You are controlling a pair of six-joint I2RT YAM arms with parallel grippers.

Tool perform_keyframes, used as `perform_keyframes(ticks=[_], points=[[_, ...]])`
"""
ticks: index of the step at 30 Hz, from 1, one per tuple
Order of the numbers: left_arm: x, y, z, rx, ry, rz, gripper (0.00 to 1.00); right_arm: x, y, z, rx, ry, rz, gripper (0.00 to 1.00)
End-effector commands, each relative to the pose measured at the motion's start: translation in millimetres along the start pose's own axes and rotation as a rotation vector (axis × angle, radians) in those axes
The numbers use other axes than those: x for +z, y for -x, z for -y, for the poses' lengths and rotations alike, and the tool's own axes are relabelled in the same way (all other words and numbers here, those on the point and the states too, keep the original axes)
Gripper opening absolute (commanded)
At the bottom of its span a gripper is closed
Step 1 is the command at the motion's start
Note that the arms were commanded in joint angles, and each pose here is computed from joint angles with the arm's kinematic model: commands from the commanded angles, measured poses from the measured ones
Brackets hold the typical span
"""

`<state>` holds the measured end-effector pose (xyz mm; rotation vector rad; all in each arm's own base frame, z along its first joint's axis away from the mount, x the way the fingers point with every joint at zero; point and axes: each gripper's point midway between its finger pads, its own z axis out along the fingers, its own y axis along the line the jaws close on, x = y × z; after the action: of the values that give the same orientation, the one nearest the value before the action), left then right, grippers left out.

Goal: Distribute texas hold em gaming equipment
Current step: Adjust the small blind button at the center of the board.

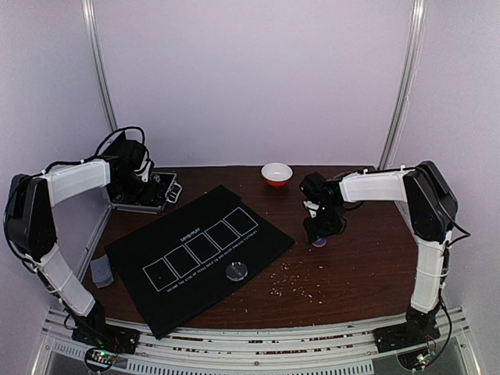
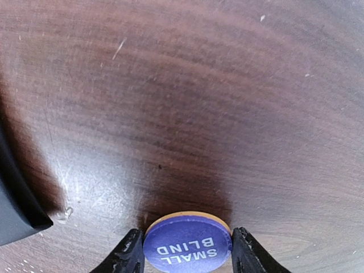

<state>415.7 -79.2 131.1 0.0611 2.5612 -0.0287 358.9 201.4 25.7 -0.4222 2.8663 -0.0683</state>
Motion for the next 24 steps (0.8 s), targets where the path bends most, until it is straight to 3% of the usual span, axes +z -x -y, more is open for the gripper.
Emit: perform_keyframes(ticks=[1, 12, 17, 21, 24], points=[[-3, 12, 2, 0.008, -0.01, 0.043, 0.98, 5, -16, -9, -0.032, 0.0, -0.069, 0.56], [-1, 13, 5, 0.007, -0.022, 0.039, 0.98, -10, -24, -21, -0.085, 0.018, -0.071, 0.43], [-1, 13, 5, 0.007, -0.024, 0.039, 0.97, -14, -21, -23, -0.094, 0.033, -0.059, 0.45], [-1, 13, 5, 0.007, -0.023, 0.038, 0.98, -8, -25, -21, -0.097, 0.019, -0.08, 0.54], [-2, 13, 6, 0.008, -0.024, 0.04, 0.98, -2, -29, -20, -0.09, 0.008, -0.098, 0.7]])
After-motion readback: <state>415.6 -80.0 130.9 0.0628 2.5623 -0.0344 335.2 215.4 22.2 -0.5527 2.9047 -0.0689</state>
